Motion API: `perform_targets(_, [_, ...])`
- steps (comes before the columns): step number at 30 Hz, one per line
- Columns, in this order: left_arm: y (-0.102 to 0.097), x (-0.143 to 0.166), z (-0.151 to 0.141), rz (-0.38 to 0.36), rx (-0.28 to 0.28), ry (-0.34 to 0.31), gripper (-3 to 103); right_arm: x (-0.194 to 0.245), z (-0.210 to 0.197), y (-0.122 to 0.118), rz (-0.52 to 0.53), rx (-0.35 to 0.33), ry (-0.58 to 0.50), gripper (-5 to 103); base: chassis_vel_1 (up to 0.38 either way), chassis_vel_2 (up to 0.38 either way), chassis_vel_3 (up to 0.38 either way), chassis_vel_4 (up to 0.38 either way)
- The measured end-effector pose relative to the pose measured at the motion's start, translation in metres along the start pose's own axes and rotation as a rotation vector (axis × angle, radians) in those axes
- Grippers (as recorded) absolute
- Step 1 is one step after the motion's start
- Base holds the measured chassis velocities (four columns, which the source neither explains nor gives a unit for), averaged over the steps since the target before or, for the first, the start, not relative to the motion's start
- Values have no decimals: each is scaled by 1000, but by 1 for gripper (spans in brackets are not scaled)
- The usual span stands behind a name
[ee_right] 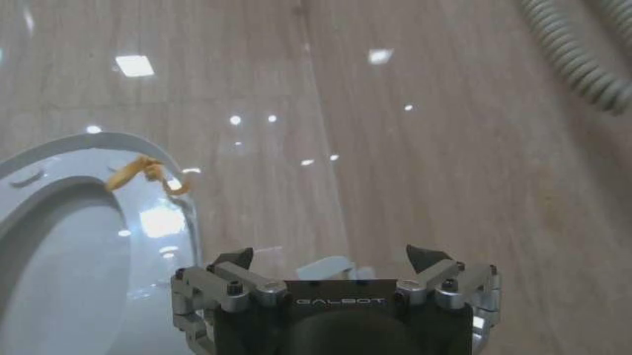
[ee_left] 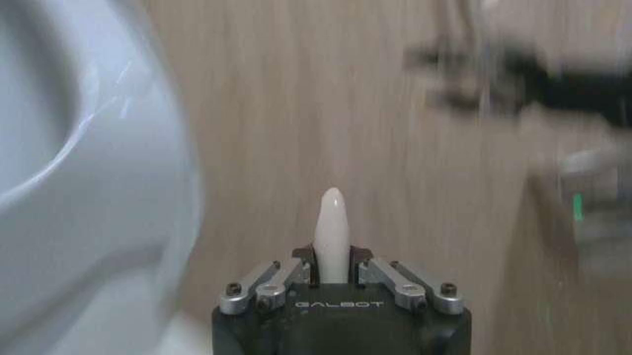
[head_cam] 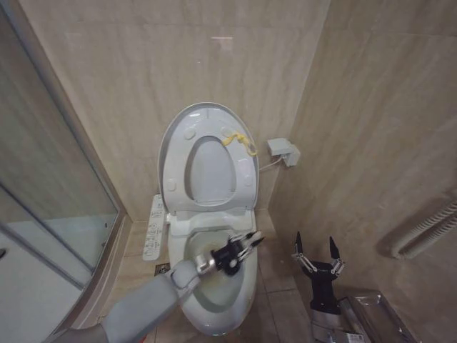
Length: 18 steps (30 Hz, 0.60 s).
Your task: Open the toilet lid, clean the toilet bowl with a toilet brush, close the toilet lid, and flush.
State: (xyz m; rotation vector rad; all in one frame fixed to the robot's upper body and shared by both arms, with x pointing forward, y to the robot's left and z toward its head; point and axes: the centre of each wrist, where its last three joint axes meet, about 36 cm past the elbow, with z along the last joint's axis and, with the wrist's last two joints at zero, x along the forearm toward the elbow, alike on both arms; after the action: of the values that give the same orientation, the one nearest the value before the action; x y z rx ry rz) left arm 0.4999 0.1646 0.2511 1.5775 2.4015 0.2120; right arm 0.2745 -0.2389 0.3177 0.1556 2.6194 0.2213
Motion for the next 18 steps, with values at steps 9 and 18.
perform_targets(9, [15, -45, -41, -11, -1, -121, 22, -1, 3, 0, -9, 4, 1, 100, -7, -6, -2, -4])
perform_targets(18, [20, -32, -38, -32, -11, -114, 22, -1, 3, 1, -13, 1, 2, 100, 13, 14, 9, 7])
